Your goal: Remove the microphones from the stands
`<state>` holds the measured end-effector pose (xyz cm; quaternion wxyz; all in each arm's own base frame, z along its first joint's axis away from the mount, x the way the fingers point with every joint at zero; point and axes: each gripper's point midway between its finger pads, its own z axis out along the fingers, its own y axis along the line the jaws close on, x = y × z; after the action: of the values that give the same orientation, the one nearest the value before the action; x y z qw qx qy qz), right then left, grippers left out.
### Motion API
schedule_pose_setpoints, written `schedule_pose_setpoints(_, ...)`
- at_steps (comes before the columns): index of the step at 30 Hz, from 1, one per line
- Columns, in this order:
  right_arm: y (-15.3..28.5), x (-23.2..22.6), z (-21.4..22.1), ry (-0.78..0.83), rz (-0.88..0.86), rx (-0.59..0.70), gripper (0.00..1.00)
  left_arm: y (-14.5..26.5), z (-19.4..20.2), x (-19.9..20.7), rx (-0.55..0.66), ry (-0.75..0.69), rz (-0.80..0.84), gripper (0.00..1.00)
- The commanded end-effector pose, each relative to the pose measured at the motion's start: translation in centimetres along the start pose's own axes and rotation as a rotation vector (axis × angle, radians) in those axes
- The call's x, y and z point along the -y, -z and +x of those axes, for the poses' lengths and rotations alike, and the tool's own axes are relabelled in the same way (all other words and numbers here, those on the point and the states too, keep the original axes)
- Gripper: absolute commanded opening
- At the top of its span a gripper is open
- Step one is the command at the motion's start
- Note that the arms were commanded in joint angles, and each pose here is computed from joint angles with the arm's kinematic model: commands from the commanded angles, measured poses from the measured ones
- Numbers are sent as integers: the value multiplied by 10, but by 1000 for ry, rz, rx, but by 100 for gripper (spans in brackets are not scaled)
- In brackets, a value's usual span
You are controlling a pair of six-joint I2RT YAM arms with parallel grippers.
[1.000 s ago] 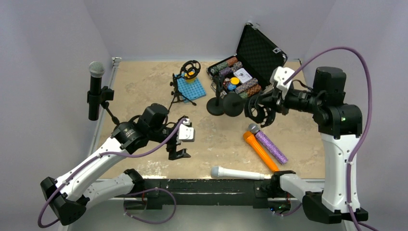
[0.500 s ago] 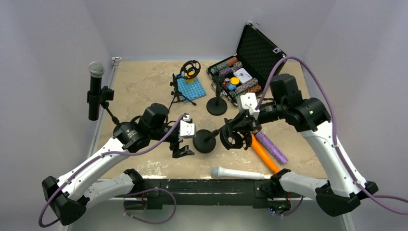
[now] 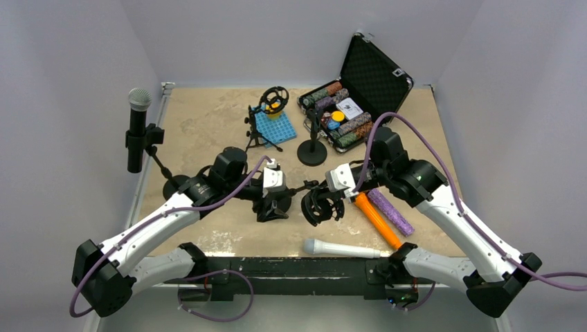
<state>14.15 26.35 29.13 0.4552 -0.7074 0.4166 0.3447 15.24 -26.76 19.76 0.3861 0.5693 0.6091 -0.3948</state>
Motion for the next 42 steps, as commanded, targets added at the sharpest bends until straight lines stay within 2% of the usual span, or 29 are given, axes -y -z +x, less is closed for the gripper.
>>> schedule_pose_setpoints(1, 4, 9, -24, 249, 20, 66, 0, -14, -5, -13, 81, -113, 19, 83)
schedule_pose_setpoints(5, 6, -7, -23, 326, -27, 84, 0, -23, 3, -23, 47, -94, 37, 78)
schedule_pose_setpoints(8, 15, 0, -27, 350, 30, 108, 0, -24, 8, -29, -49, -18, 57, 70)
schedule_pose_setpoints(10, 24, 0, -34, 354, 28, 147, 0, -15, -11, -28, -66, -24, 90, 68)
schedule_pose_setpoints(15, 29, -15, -35, 318, -23, 192, 0, 8, -18, -18, -130, -104, 103, 72)
schedule_pose_setpoints(21, 32, -31, -24, 390, 4, 172, 0, -13, -16, -32, -92, -156, 130, 78)
schedule_pose_setpoints(27, 30, -49, -7, 437, -26, 146, 0, -42, -16, -46, -82, -117, 232, 70)
schedule_pose_setpoints(31, 31, -49, -4, 442, -29, 120, 0, -50, -7, -36, -103, -104, 309, 63)
schedule_pose_setpoints(39, 30, -47, 7, 442, -9, 88, 0, -58, 9, -10, -114, -151, 406, 61)
schedule_pose_setpoints(42, 30, -47, 10, 446, -6, 78, 0, -63, 15, -5, -128, -163, 432, 55)
